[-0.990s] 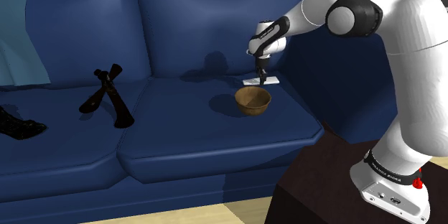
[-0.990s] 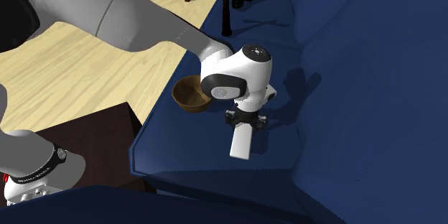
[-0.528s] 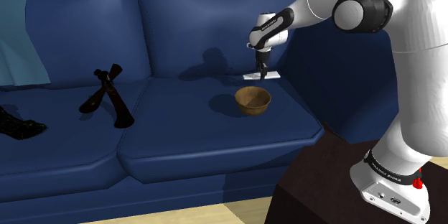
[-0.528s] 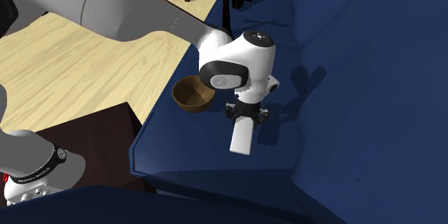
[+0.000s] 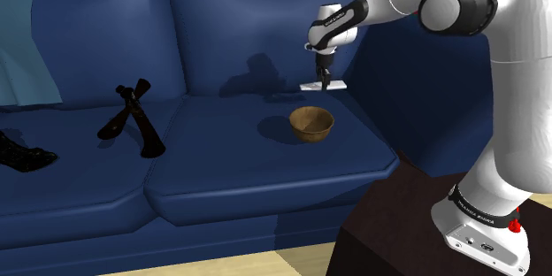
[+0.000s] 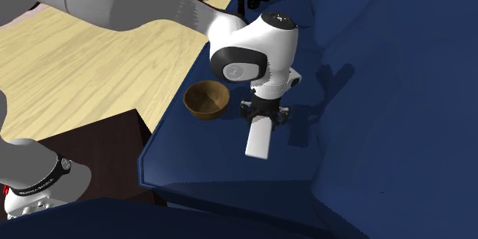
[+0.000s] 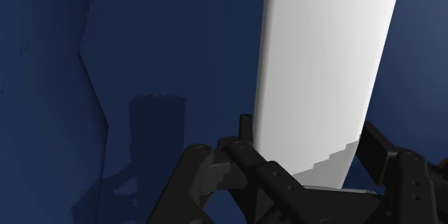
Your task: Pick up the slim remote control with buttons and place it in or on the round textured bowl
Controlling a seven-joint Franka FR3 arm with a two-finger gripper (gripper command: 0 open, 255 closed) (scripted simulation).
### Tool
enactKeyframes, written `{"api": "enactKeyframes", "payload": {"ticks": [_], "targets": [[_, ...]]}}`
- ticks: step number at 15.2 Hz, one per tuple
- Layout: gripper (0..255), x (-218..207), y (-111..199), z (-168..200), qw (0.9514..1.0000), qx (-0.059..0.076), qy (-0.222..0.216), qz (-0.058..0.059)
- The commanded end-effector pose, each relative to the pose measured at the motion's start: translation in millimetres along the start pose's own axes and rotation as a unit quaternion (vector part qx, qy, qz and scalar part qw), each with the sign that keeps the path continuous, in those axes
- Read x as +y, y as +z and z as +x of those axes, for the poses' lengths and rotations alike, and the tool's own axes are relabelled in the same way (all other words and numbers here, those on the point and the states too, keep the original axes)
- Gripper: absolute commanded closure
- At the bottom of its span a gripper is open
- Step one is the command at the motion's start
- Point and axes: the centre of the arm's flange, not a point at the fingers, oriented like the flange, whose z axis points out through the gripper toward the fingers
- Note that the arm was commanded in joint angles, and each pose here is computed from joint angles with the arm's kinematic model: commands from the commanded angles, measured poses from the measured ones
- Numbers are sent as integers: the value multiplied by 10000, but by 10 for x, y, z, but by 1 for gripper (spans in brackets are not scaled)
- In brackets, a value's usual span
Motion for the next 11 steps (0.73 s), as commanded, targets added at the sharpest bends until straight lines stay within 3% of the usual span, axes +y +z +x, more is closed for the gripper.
{"api": "enactKeyframes", "payload": {"ticks": [1, 11], "targets": [[255, 2, -114, -2, 10000, 0, 2, 0], [255, -1, -642, -6, 10000, 0, 2, 0]]}}
